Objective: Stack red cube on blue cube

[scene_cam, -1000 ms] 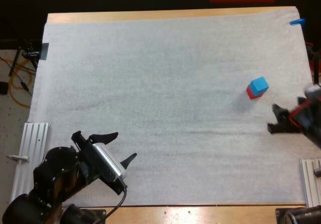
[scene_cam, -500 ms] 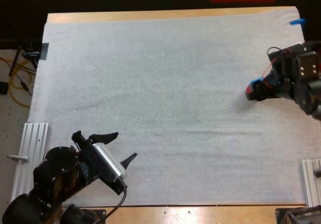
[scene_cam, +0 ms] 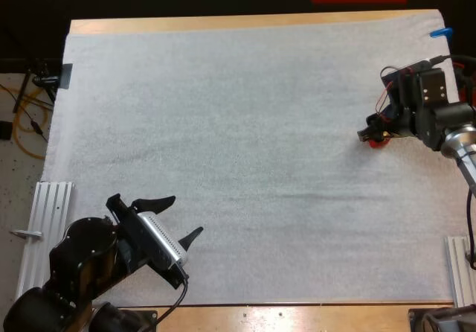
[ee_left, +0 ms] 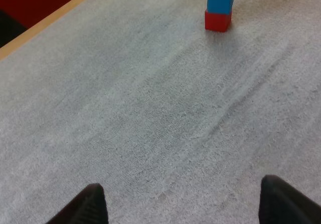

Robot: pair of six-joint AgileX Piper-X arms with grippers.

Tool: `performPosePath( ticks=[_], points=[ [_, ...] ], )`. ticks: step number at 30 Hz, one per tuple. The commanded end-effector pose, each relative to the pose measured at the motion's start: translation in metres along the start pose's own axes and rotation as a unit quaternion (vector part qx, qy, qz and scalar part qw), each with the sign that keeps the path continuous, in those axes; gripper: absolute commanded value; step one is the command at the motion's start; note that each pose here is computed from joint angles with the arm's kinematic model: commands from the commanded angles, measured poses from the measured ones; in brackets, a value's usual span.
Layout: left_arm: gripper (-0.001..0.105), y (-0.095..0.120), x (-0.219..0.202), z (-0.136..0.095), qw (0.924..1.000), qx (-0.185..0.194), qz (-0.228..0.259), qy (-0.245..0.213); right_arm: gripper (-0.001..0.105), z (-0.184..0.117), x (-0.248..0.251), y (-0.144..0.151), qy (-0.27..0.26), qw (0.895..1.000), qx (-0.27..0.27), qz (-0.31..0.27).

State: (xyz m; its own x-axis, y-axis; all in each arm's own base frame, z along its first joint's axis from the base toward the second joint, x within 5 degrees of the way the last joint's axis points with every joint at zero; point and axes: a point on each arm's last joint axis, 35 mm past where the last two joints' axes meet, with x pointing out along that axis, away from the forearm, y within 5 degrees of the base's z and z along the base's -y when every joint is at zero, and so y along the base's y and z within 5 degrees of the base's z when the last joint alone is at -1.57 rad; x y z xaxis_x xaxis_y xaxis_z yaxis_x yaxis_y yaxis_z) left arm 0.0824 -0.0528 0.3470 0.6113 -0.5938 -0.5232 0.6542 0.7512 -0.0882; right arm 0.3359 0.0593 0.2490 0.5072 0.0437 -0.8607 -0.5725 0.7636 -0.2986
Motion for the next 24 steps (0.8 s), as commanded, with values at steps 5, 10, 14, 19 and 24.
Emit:
performPosePath(
  ticks=[5,10,14,19,24],
  points=[
    [0.063,-0.001,-0.002,0.003,1.0,0.003,-0.004,-0.007,0.065,-0.006,0.012,-0.012,0.007,1.0,0.005,0.005],
    [0.063,-0.001,-0.002,0.003,1.0,0.003,-0.004,-0.007,0.065,-0.007,0.02,-0.011,0.004,1.0,0.002,0.029],
    [0.063,-0.001,-0.002,0.003,1.0,0.003,-0.004,-0.007,0.065,-0.01,0.033,-0.009,0.016,0.999,0.001,0.042],
    [0.063,-0.001,-0.002,0.003,1.0,0.003,-0.004,-0.007,0.065,-0.013,0.048,-0.006,0.033,0.998,0.001,0.053],
    [0.063,-0.001,-0.002,0.003,1.0,0.003,-0.004,-0.007,0.06,-0.013,0.05,-0.006,0.035,0.998,0.003,0.055]
  ],
)
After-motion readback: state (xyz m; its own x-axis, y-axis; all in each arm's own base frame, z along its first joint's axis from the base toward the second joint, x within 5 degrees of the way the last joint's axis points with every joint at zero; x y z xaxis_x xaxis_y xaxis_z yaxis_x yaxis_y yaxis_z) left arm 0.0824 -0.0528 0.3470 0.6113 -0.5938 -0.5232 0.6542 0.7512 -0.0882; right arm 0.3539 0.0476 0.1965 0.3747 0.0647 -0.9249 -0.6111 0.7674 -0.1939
